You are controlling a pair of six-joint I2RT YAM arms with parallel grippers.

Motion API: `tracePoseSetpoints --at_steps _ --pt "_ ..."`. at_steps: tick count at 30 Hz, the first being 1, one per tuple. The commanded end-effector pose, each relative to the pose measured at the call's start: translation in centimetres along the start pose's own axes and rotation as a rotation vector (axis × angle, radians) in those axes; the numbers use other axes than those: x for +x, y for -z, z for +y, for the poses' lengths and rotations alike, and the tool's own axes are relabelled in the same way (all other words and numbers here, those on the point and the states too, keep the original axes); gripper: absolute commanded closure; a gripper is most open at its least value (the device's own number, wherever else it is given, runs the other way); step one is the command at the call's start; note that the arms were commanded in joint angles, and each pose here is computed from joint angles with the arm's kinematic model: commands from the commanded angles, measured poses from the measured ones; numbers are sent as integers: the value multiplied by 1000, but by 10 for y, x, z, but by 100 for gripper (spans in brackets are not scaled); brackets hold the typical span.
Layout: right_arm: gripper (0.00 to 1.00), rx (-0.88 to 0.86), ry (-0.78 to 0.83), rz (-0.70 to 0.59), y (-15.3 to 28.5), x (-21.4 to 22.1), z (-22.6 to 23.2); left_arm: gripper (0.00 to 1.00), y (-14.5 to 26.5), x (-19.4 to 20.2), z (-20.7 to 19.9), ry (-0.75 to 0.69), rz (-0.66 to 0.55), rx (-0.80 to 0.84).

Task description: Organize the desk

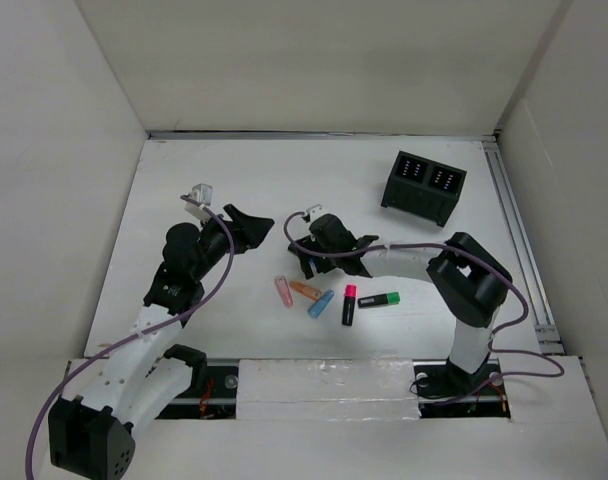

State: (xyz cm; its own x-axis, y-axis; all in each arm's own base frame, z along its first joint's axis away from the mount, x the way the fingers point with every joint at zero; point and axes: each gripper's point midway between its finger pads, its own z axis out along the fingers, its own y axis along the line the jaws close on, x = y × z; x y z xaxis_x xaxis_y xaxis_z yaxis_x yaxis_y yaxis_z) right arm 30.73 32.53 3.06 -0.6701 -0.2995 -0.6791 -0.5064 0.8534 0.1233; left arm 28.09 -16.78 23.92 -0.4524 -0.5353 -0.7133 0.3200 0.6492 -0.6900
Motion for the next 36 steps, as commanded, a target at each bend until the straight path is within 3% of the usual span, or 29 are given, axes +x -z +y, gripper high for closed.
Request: tracePoseSetpoints --at_steps 1,5,8,11,14,18,20,24,29,32,36 --pt "16 16 14 15 -13 -6 2 40 4 -17 -16 -20 -60 53" --pt "15 40 14 1 -25 -16 -7 40 10 -24 -19 -28 -90 51" --pt "22 27 15 15 -30 -14 -8 40 15 -32 -23 -40 -122 49" --pt "43 -1 4 23 -27 -7 -4 41 20 -39 -23 -42 -155 32" --pt "73 -4 -13 68 -24 24 -2 41 28 -51 -22 -33 -202 -10" --pt "92 45 -54 44 -6 30 -10 41 41 -66 -23 -21 -281 -36" --pt "94 18 -92 -46 5 14 -7 41 43 -67 -26 -15 -294 -14" --pt "93 10 -257 -300 60 -76 -34 40 28 -52 -26 7 -230 31" --pt "93 245 -430 -613 143 -161 -140 43 -1 -11 -38 85 -41 172" --pt "91 391 -521 -724 187 -174 -213 45 -12 5 -47 82 0 213" --pt "91 531 -596 -782 215 -180 -283 46 -20 0 -46 43 -30 230"
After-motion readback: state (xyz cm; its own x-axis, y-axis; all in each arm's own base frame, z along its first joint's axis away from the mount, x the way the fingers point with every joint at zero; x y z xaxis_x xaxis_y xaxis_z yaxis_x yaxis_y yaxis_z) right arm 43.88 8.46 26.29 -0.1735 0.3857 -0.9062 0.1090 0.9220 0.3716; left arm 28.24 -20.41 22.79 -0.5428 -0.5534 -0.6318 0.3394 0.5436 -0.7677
